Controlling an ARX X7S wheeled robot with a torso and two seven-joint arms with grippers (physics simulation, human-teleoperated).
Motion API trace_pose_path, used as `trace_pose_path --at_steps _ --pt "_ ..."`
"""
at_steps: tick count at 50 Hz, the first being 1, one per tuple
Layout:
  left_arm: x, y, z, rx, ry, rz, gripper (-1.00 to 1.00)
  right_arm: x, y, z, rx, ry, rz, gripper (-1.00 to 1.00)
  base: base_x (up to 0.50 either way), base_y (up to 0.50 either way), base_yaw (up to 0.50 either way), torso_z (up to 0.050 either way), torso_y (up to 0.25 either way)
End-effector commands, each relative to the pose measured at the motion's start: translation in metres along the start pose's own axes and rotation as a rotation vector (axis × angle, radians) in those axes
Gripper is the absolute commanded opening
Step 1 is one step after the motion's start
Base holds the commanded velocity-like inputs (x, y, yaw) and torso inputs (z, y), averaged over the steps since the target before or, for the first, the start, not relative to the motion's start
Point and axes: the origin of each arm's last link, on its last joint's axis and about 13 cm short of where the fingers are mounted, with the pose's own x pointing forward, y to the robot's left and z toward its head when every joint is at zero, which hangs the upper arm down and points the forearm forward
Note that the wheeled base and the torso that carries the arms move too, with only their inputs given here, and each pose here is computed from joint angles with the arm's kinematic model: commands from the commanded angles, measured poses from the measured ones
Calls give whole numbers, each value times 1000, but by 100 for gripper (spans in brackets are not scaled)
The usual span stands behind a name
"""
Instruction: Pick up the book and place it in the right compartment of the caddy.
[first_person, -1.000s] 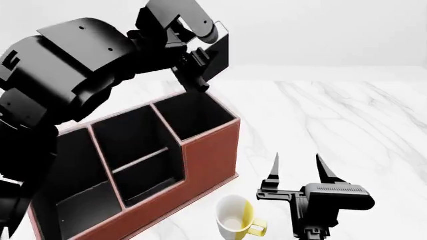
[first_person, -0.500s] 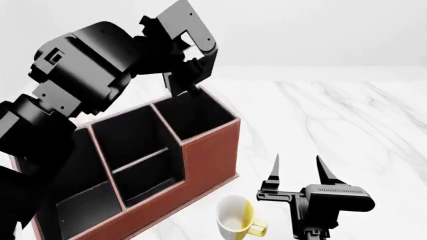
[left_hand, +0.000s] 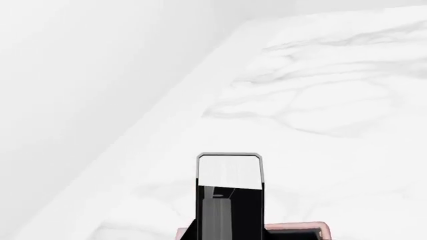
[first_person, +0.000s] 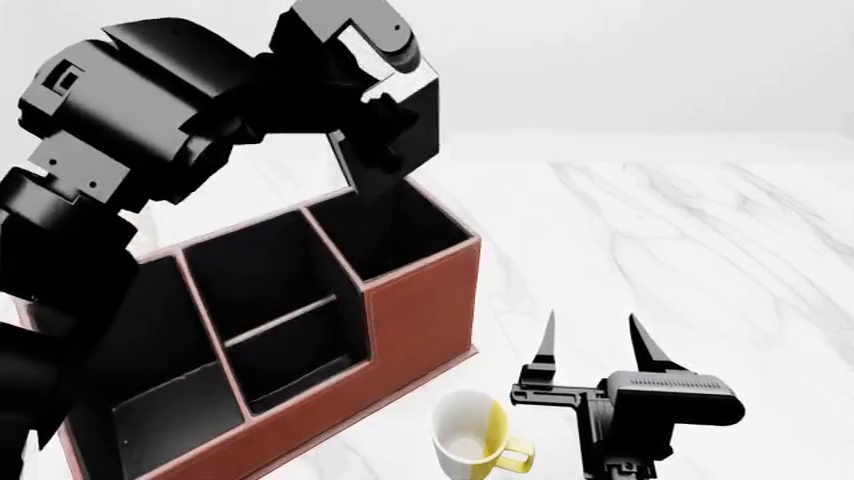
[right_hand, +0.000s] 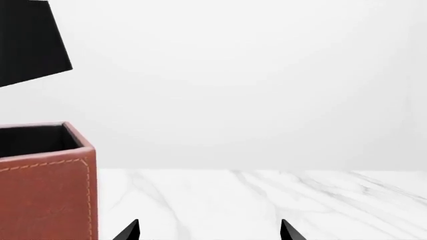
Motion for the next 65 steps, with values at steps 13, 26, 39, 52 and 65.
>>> trace_pose_path --at_steps 13,26,39,52,65 --pt "-3 5 5 -51 -23 6 -100 -1 0 -2 -1 7 2 100 0 0 0 0 2" --pt "2 1 -8 -47 22 -25 -100 -1 0 -2 -4 9 3 100 0 0 0 0 2" --pt "8 -3 -16 -65 20 -55 -100 -2 1 -2 -4 11 2 100 0 0 0 2 1" --pt "23 -6 -28 -87 23 -80 -100 -2 2 -4 -4 15 2 100 0 0 0 0 2" --pt "24 0 -40 -42 92 -48 -100 -3 3 -4 -2 18 -1 100 0 0 0 0 2"
